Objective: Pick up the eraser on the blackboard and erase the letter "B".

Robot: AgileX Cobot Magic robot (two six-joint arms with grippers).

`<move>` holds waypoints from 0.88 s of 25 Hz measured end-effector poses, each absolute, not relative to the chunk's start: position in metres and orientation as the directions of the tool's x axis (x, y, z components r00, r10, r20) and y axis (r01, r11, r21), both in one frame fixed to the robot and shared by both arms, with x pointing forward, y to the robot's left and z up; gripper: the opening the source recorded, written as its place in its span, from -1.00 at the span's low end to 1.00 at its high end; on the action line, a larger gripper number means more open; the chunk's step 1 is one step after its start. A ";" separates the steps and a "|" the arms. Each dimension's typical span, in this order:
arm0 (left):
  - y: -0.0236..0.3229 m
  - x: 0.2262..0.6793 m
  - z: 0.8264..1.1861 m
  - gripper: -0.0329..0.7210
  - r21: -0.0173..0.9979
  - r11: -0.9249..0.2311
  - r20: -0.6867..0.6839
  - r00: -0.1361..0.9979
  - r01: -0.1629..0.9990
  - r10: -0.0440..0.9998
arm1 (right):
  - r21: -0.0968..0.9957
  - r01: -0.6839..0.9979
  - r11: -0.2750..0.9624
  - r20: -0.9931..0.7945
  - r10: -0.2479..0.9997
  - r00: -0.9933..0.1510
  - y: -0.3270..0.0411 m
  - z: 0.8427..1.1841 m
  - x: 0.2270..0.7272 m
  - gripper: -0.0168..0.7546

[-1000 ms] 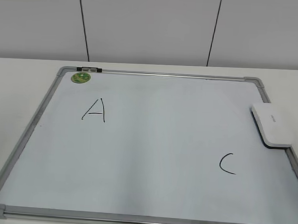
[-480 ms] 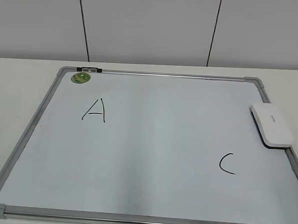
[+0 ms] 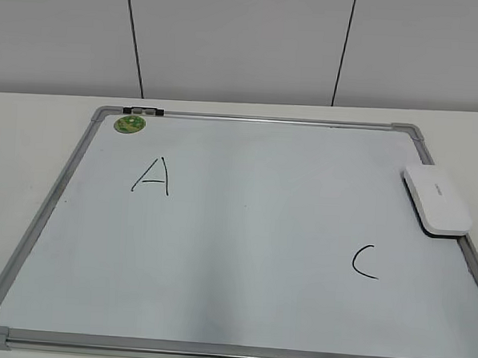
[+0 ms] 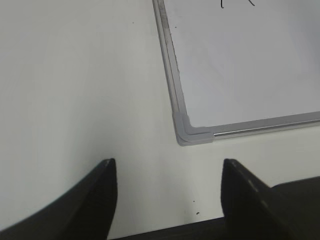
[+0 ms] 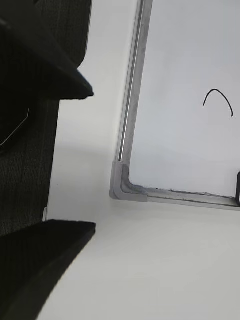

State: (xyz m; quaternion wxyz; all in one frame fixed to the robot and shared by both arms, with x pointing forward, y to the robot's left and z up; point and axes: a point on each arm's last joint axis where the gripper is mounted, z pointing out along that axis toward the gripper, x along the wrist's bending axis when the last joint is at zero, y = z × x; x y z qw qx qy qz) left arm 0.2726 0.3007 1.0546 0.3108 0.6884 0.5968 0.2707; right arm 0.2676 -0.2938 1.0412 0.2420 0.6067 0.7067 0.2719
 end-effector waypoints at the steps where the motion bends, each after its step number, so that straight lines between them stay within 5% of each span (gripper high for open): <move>1: 0.301 0.273 1.054 0.38 0.748 -0.095 0.002 0.141 0.656 0.990 | 0.679 0.725 0.116 -0.014 0.989 -0.146 -0.294 1.041 0.268 0.48; 22: 0.302 0.270 1.054 0.26 0.759 -0.091 0.005 0.133 0.645 0.991 | 0.691 0.713 0.117 -0.020 0.989 -0.144 -0.295 1.042 0.266 0.48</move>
